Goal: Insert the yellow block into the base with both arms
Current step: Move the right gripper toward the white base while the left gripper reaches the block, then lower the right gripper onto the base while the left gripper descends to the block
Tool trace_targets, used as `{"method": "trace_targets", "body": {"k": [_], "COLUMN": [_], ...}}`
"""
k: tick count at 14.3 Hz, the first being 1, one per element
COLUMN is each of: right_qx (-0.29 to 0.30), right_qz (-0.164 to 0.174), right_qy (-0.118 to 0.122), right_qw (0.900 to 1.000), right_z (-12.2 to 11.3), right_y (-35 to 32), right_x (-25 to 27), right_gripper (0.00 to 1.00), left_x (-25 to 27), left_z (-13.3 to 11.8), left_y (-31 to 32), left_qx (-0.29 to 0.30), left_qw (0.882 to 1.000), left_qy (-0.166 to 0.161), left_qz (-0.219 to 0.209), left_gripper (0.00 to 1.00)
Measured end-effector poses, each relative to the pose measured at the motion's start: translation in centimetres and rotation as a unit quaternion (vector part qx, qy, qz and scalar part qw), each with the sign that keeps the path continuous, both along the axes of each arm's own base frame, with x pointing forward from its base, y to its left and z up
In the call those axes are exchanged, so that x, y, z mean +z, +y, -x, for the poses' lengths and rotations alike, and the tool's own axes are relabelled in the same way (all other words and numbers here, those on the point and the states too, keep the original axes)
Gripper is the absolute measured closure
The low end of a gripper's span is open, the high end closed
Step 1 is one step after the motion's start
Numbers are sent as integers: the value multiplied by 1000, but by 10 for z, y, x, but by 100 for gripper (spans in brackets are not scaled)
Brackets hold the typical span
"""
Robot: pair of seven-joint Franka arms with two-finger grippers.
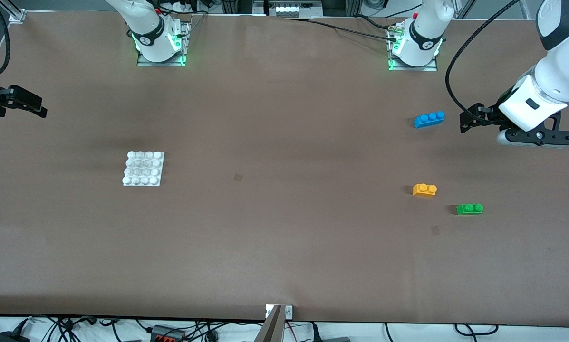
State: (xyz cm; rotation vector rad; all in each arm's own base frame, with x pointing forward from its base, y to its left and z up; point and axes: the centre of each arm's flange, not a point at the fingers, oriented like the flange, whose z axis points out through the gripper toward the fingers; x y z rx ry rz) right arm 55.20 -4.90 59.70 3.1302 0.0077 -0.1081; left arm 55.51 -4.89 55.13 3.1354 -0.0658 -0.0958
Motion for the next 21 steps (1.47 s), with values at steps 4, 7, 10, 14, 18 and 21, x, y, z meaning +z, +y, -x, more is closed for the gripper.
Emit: {"method": "trace_targets", "body": {"k": [4, 7, 10, 14, 18, 21], "right_qx": [0, 0, -1, -1, 5, 25], "right_qz": [0, -1, -5, -6, -7, -1], "right_qy": [0, 12, 59, 91, 154, 172], "right_qw": [1000, 1000, 998, 996, 988, 985], "right_z": [0, 3, 13, 2, -23, -48], "right_y": [0, 0, 1, 1, 7, 32], "right_x": [0, -2, -9, -39, -115, -195], "right_gripper": [0, 0, 0, 0, 0, 0], "left_x": [-1, -1, 3, -1, -14, -68], "left_z": [0, -1, -6, -13, -17, -47], "left_y": [0, 0, -1, -2, -6, -18], "left_qx": [0, 0, -1, -1, -5, -12], "left_qw": [1000, 1000, 1000, 1000, 1000, 1000], "left_qy": [1, 1, -5, -2, 10, -8], "left_qz": [0, 0, 0, 0, -1, 2], "left_gripper": [0, 0, 0, 0, 0, 0]}}
